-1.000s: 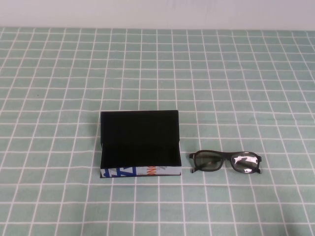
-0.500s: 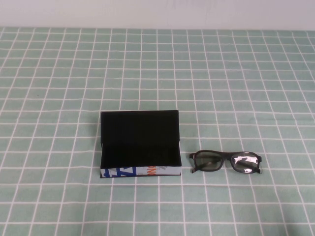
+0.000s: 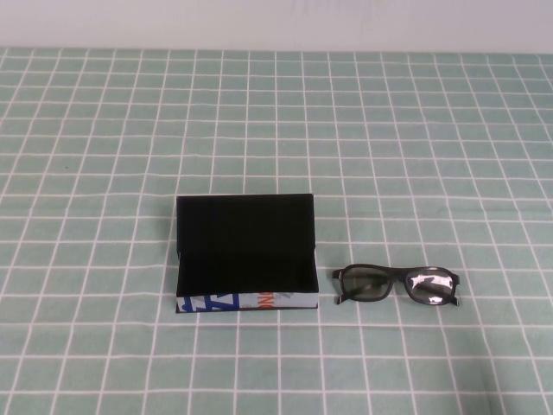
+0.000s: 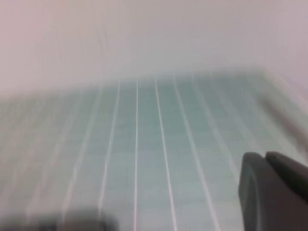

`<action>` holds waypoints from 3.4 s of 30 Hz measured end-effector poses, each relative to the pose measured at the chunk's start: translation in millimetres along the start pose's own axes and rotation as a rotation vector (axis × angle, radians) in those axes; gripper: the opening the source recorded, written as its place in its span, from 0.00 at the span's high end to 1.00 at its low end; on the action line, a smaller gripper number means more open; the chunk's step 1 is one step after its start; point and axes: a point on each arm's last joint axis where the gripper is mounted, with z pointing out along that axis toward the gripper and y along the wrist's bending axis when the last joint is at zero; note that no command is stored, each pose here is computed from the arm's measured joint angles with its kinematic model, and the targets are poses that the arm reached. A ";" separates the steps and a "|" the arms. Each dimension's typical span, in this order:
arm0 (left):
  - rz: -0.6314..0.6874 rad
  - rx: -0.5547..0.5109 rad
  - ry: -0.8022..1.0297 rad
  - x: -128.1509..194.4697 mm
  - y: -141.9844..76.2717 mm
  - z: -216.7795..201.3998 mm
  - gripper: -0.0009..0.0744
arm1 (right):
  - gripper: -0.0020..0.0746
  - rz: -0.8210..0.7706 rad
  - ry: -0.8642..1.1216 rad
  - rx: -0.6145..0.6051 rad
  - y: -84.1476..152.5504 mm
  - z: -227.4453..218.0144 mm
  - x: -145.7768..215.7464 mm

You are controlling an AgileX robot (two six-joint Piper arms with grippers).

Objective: Return glasses to glasses case

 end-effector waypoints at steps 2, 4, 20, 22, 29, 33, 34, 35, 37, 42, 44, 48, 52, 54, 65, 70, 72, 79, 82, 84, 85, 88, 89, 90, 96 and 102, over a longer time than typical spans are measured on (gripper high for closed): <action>0.000 0.012 -0.081 -7.4 -1.1 -0.3 0.99 | 0.99 0.001 -0.099 0.001 -0.1 -0.4 -9.0; 0.000 0.020 -0.133 -12.0 -1.8 -0.8 0.99 | 0.99 0.002 -0.203 0.003 -0.3 -1.8 -18.3; -0.040 0.061 -0.335 -30.0 -4.8 -5.2 0.99 | 0.99 0.007 -0.741 0.012 -1.2 -23.8 -61.4; -0.066 0.082 -0.430 -38.1 -5.9 -8.5 0.99 | 0.99 0.015 -0.843 0.012 -1.5 -30.6 -67.9; -0.101 0.093 -0.573 -77.3 -5.9 -15.0 0.99 | 0.99 0.110 -0.953 -0.033 2.9 -48.3 -107.6; -0.096 0.088 -0.623 -117.0 -6.0 -20.3 0.99 | 0.99 0.189 -0.956 -0.092 9.7 -66.8 -146.9; -0.095 0.087 -0.629 -125.7 -6.0 -20.2 0.99 | 0.99 0.207 -0.949 -0.103 11.1 -70.3 -155.1; -0.092 0.085 -0.630 -135.9 -6.2 -18.8 0.99 | 0.99 0.228 -0.939 -0.113 12.7 -73.7 -165.9; -0.087 0.080 -0.608 -154.6 -6.2 -12.6 0.99 | 0.99 0.266 -0.902 -0.125 15.4 -74.3 -183.8; -0.126 0.039 -0.384 -184.8 -3.5 18.8 0.99 | 0.99 0.300 -0.699 -0.135 25.0 -49.8 -226.0; -0.157 0.012 -0.240 -187.4 -1.7 34.2 0.99 | 0.99 0.297 -0.573 -0.136 29.5 -34.4 -236.9; -0.195 -0.053 0.077 -175.0 2.0 65.5 0.99 | 0.99 0.285 -0.238 -0.126 37.8 8.7 -244.5; -0.196 -0.091 0.278 -155.3 4.0 81.4 0.99 | 0.99 0.261 0.107 -0.089 39.7 59.0 -225.2; -0.192 -0.102 0.335 -148.8 4.6 85.2 0.99 | 0.99 0.198 0.246 -0.064 37.7 80.6 -210.4; -0.166 -0.131 0.599 -123.3 5.4 88.2 0.99 | 0.99 0.066 0.627 -0.163 48.0 147.5 -166.4; -0.128 -0.036 0.740 -109.1 -2.3 93.5 0.99 | 0.99 -0.176 0.813 -0.395 78.7 182.6 -168.3; -0.138 0.033 0.772 -105.3 -8.3 96.6 0.99 | 0.99 -0.270 0.889 -0.492 91.1 199.9 -167.2; -0.168 0.281 0.850 -95.2 -28.9 106.0 0.99 | 0.99 -0.542 1.081 -0.792 126.6 251.9 -130.5; -0.179 0.356 0.894 -88.6 -34.6 111.3 0.99 | 0.99 -0.634 1.107 -0.889 142.6 264.1 -108.8; -0.194 0.387 0.925 -83.5 -37.1 115.4 0.99 | 0.99 -0.700 1.137 -0.935 151.1 269.0 -92.5; -0.200 0.395 0.936 -81.6 -37.8 116.9 0.99 | 0.98 -0.721 1.154 -0.945 153.7 270.6 -85.8; -0.207 0.413 0.966 -76.5 -39.1 120.5 0.99 | 0.93 -0.769 1.207 -0.963 161.4 275.0 -66.0; -0.208 0.415 0.971 -75.7 -39.2 121.1 0.99 | 0.89 -0.776 1.222 -0.971 164.0 276.0 -60.1; -0.208 0.417 0.973 -75.3 -39.3 121.5 0.99 | 0.85 -0.778 1.236 -0.976 165.4 277.3 -54.8; -0.190 0.434 0.975 -74.7 -40.0 121.3 0.99 | 0.64 -0.830 1.301 -0.957 162.1 286.4 -32.7; -0.173 0.469 0.978 -74.8 -44.0 119.9 0.99 | 0.61 -0.871 1.280 -0.959 161.5 294.7 -20.6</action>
